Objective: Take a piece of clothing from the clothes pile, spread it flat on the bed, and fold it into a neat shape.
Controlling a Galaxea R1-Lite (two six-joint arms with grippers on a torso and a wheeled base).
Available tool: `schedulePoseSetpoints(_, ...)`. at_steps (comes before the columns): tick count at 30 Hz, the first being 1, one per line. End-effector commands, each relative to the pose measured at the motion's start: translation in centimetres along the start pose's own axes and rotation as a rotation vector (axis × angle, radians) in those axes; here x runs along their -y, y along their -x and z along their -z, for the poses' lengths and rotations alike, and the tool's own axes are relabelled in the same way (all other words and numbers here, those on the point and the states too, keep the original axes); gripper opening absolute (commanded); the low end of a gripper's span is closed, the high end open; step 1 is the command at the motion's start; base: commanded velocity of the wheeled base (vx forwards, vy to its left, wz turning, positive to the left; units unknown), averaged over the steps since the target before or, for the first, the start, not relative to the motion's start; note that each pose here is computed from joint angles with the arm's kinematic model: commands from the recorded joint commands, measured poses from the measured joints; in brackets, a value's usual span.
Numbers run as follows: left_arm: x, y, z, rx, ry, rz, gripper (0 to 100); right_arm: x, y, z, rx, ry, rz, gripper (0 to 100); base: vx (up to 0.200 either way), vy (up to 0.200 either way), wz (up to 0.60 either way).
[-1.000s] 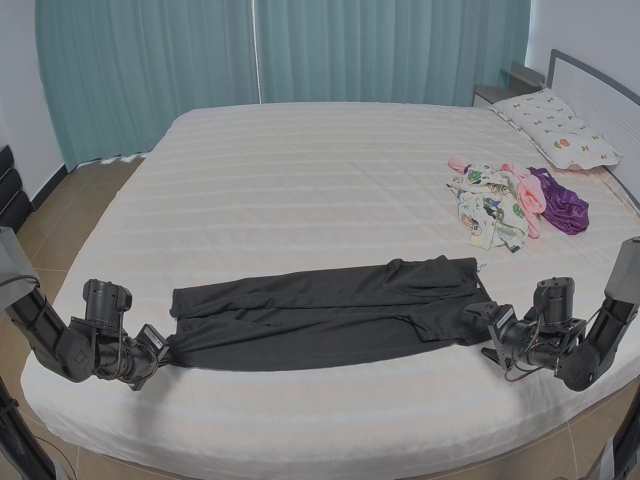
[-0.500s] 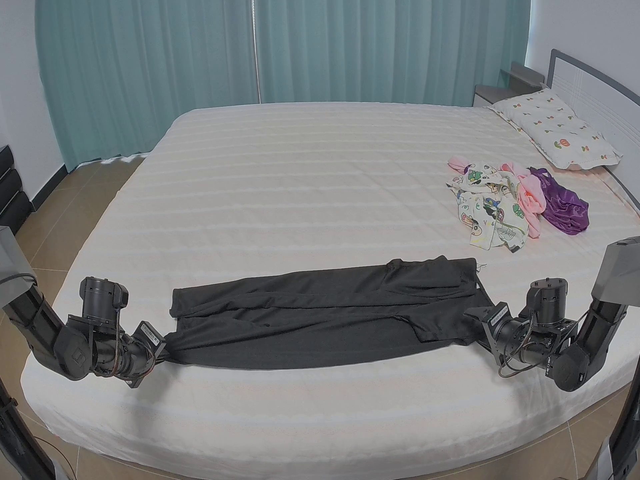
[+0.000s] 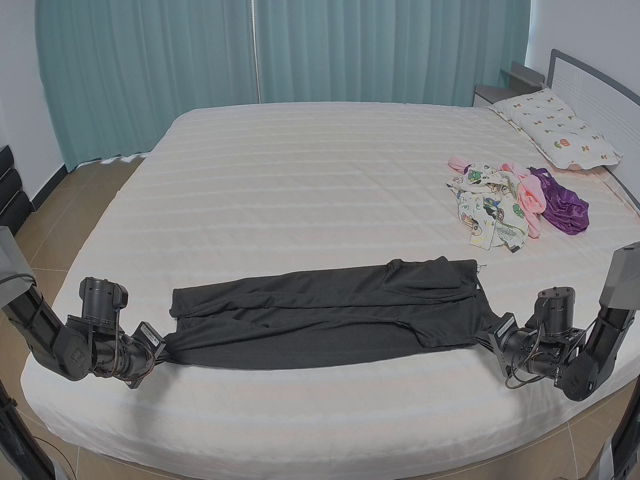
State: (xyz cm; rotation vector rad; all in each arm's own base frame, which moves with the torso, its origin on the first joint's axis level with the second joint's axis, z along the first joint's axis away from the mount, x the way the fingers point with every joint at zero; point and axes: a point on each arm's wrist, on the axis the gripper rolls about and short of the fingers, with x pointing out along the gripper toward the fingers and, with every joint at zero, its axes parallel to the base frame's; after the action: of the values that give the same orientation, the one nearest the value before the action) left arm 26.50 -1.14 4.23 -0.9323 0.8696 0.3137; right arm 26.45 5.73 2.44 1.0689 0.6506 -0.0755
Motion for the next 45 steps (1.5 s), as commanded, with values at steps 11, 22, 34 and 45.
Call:
schedulePoseSetpoints(11, -0.4, 1.7, 0.4, -0.031, -0.060, -0.047, 0, -0.1, 4.5, 0.8, -0.040, 0.011, 0.026, 0, 0.000, 0.000, 0.00)
schedulePoseSetpoints(22, -1.0, 1.9, 0.8, -0.069, -0.121, -0.094, 0, 1.3, 5.3, 2.5, -0.106, 0.051, 0.087, 0, 0.000, 0.000, 0.00)
schedulePoseSetpoints(34, -0.9, 2.5, 0.9, -0.068, -0.145, -0.086, 100, 1.0, 5.7, 1.8, -0.077, 0.047, 0.063, 100, 0.000, 0.000, 0.00)
schedulePoseSetpoints(45, -1.4, 3.4, -0.3, -0.034, -0.164, -0.091, 100, 1.3, 6.2, 1.2, -0.047, 0.039, 0.074, 100, 0.000, 0.000, 0.00)
